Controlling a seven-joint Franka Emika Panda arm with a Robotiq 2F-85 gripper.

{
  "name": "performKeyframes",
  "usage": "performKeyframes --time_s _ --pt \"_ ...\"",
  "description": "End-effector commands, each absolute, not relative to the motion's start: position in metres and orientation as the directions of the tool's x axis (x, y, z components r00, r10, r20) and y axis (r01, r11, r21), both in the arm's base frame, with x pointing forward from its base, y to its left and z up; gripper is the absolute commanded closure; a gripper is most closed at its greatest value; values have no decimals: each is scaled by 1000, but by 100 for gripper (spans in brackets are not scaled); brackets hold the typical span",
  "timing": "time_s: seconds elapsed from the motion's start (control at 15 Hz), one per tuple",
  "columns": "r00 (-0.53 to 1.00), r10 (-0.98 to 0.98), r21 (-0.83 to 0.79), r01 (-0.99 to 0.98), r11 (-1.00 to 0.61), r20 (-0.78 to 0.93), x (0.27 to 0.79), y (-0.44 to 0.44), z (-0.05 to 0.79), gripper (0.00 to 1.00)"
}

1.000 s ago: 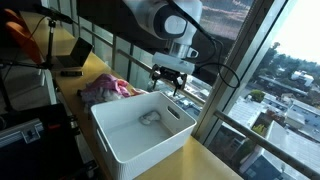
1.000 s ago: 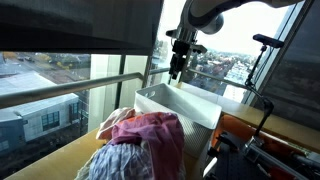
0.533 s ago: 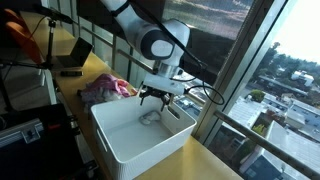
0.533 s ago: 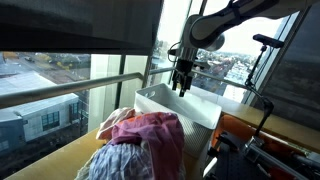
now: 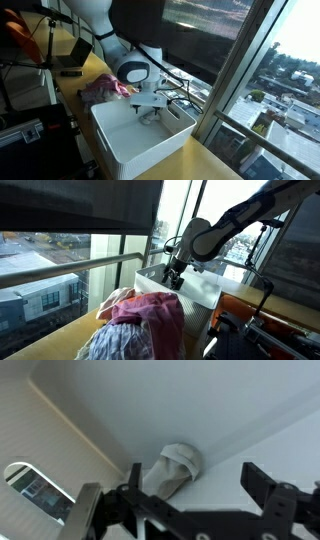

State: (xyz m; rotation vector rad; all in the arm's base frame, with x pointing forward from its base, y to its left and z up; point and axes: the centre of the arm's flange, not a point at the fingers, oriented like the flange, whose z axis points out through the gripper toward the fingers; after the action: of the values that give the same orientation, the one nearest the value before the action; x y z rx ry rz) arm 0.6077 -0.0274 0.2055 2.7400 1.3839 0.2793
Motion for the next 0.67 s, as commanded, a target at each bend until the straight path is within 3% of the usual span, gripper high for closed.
performKeyframes --time_s 0.0,0.6 --pt "557 805 192 783 -591 205 616 -10 197 0" --pt "574 772 170 761 -626 274 660 -15 203 0"
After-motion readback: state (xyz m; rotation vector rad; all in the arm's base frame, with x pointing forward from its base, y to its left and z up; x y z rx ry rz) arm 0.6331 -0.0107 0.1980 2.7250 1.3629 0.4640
